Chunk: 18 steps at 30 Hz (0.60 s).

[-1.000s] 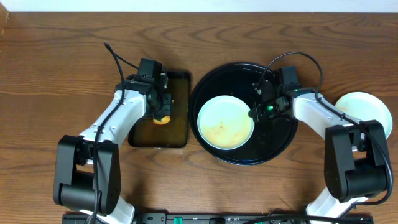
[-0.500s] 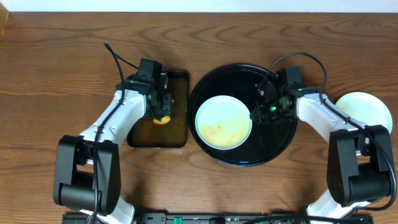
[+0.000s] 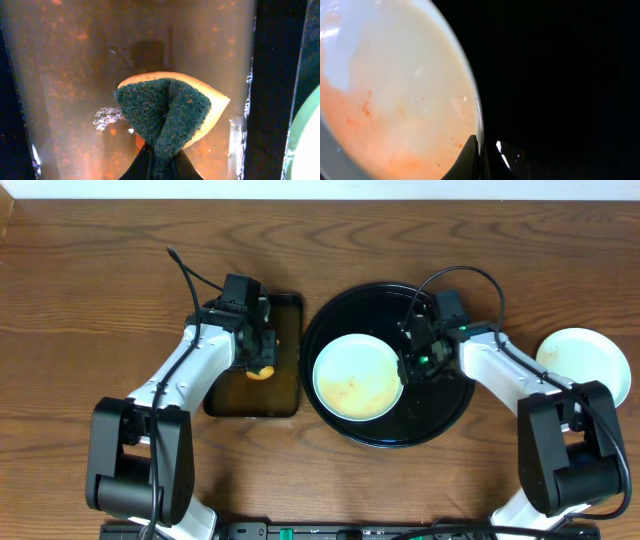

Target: Clean dirty plates on tray and stack at the side

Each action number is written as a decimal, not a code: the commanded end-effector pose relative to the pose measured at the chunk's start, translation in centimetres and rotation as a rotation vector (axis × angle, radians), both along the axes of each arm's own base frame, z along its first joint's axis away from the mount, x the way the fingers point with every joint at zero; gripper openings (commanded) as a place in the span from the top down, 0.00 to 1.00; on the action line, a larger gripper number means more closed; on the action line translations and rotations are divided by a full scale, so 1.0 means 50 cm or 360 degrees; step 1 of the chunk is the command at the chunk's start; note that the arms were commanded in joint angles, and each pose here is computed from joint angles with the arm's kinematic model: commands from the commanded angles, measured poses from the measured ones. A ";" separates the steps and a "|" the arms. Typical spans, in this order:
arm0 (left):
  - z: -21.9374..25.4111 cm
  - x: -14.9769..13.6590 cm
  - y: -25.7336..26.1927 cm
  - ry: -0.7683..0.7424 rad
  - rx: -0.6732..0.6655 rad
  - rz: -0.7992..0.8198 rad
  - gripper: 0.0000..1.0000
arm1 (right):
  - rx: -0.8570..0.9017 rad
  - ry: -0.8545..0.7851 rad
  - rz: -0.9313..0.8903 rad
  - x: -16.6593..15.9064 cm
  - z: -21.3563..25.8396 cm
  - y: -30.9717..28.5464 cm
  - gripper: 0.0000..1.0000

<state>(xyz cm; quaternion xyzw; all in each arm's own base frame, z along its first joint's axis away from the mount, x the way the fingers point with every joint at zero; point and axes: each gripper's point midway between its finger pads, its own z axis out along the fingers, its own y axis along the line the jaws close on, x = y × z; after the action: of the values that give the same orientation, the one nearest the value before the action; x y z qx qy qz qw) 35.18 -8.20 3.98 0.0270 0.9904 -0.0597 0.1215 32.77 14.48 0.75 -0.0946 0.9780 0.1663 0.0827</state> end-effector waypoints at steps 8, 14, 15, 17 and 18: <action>-0.006 -0.004 -0.001 0.0016 -0.0007 -0.0002 0.92 | -0.0257 -0.0122 0.0052 0.012 -0.020 0.001 0.99; -0.006 -0.004 -0.001 0.0016 -0.0007 -0.0002 0.92 | -0.0553 -0.0139 -0.0237 0.021 -0.023 -0.072 0.99; -0.006 -0.004 -0.001 0.0016 -0.0007 -0.0002 0.92 | -0.0543 -0.0159 -0.0241 0.026 -0.015 -0.070 0.99; -0.006 -0.003 -0.001 0.0015 -0.0007 -0.0002 0.92 | -0.0522 -0.0207 -0.0250 0.035 0.007 -0.067 0.99; -0.006 -0.003 -0.001 0.0015 -0.0007 -0.0002 0.92 | -0.0511 -0.0244 -0.0259 0.042 0.024 -0.066 0.99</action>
<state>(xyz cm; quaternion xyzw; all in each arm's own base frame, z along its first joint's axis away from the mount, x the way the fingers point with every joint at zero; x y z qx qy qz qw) 35.18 -8.21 3.98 0.0270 0.9904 -0.0599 0.1217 33.86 14.04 0.72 -0.0777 0.9877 0.0598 0.1215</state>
